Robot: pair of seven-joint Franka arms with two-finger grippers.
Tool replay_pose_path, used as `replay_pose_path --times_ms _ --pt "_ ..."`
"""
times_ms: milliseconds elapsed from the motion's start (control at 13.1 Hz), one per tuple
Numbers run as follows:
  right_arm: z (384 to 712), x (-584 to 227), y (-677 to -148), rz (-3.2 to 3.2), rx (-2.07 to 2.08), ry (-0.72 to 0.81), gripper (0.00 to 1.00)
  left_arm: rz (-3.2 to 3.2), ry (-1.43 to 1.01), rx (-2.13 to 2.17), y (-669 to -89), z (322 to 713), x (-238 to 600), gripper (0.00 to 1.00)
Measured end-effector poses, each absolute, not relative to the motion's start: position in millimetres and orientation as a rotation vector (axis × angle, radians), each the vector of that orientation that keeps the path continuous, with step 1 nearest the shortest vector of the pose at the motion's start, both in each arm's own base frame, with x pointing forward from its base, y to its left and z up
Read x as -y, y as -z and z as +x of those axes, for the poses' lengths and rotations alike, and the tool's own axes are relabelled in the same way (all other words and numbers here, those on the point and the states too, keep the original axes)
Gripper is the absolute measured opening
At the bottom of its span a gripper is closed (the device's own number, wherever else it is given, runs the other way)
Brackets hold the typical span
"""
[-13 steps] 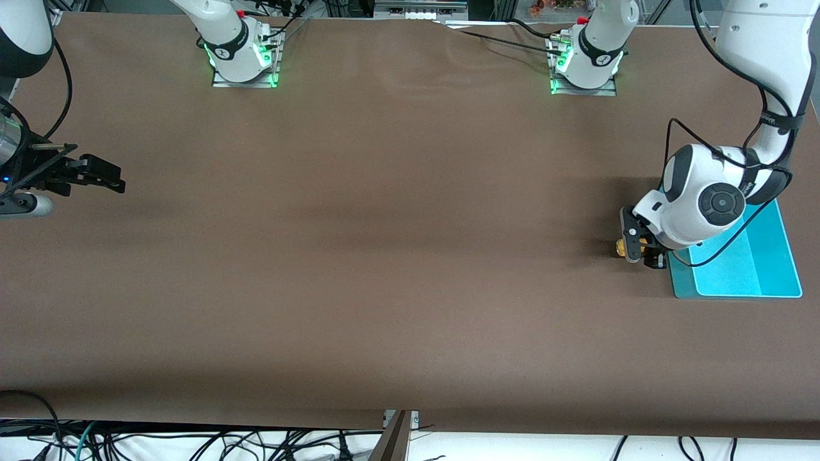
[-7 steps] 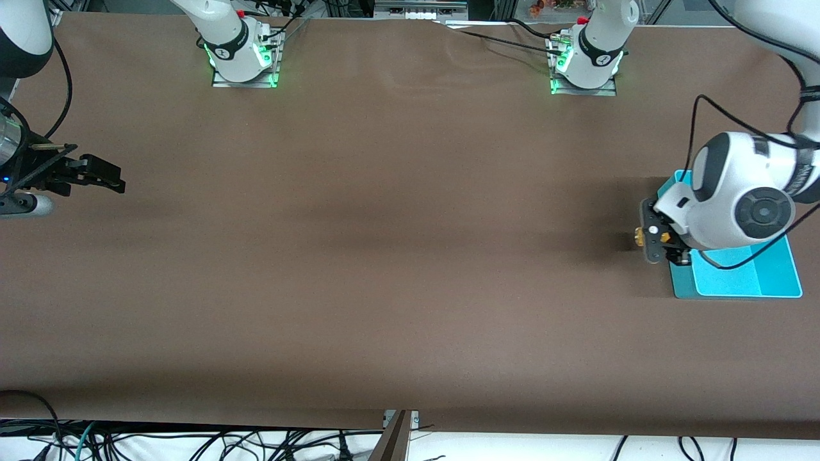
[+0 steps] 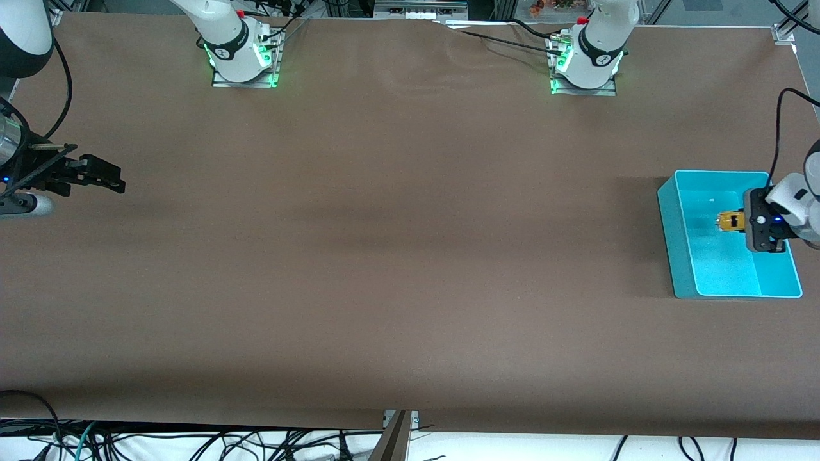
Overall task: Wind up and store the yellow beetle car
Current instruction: 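Carry the car into the cyan bin and open the left gripper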
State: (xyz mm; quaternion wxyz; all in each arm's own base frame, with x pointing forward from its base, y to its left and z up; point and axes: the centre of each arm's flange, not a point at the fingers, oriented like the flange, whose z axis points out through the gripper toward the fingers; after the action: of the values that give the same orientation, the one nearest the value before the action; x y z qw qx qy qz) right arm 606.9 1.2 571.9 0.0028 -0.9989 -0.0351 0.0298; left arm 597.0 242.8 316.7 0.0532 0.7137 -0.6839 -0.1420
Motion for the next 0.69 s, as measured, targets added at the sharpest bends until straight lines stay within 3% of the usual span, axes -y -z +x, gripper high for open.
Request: replay_pose_path --times_ms 610,687 --pt "606.9 -1.0 -571.7 -3.133 0.110 -0.094 1.00 2.149 0.349 2.058 -205.3 577.5 -264.8 0.45" --pt "606.9 -1.0 -571.7 -3.133 0.110 -0.094 1.00 2.150 0.336 2.060 -198.2 573.6 -263.9 0.51"
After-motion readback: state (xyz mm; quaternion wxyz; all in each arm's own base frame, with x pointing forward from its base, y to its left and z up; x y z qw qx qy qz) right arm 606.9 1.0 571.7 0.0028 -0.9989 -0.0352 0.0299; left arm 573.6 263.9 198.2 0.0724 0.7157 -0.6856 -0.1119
